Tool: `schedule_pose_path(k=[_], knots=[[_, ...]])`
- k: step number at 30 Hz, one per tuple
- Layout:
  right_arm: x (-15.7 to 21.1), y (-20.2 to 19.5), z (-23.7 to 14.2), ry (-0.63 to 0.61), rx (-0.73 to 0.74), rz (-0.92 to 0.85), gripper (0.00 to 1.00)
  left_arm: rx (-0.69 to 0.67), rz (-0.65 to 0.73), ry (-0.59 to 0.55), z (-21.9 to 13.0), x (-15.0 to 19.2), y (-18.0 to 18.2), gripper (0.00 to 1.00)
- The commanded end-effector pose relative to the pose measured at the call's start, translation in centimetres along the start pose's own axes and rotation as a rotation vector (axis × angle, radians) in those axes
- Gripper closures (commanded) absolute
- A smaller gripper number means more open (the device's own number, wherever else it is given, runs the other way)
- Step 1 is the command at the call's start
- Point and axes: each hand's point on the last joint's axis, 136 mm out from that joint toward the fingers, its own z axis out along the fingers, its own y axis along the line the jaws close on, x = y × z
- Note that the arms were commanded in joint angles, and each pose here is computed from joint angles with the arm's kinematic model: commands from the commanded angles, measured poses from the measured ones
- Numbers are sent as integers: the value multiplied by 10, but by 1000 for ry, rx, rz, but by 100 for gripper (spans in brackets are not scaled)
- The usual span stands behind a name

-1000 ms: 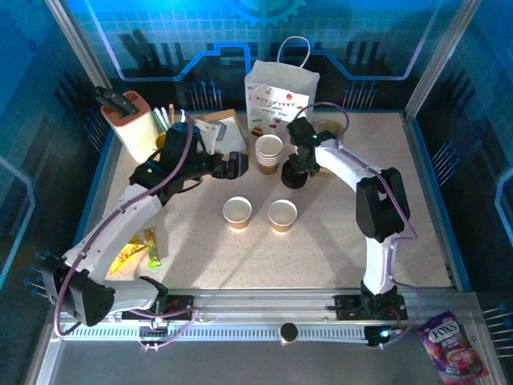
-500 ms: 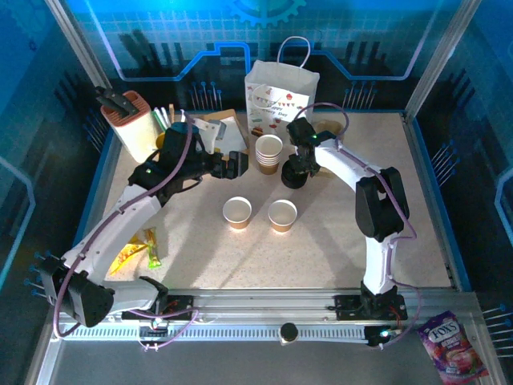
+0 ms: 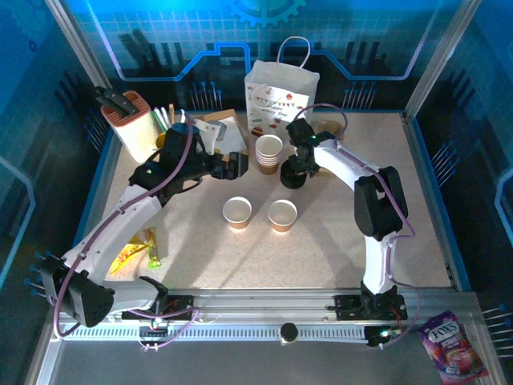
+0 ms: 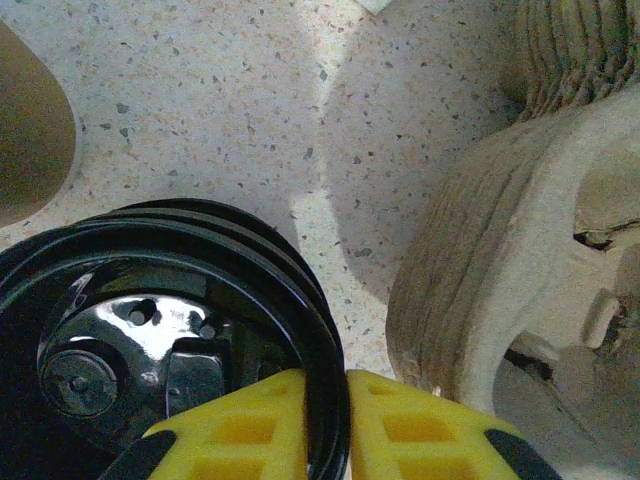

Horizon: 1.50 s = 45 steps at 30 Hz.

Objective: Pack the takeout coffee

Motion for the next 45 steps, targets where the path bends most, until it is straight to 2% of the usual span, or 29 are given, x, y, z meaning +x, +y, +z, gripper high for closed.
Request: schedule_pose_path(k=[1, 22, 27, 31, 36, 39, 42, 45], knots=[[-3, -7, 1, 7, 13, 1, 85, 11, 24, -27, -5, -4, -5, 0], [-9, -19, -45, -75, -41, 48, 90, 6, 24, -20, -3, -2, -3, 0], [-2, -31, -75, -120, -95, 103, 90, 14, 9, -22, -2, -3, -4, 0], [2, -19, -118, -223, -297, 151, 91, 65, 0, -68, -8, -9, -14, 1], [-2, 18, -194, -384, -645, 218, 92, 176, -39, -243, -35, -30, -34, 2], [-8, 36, -237, -463, -862, 287, 92, 246, -126, -314, -50, -43, -44, 2], [-18, 51, -277, -543, -1067, 358, 91, 332, -239, -338, -64, -56, -58, 4], [-24, 61, -303, -590, -1192, 407, 91, 411, -298, -368, -77, -67, -70, 4]])
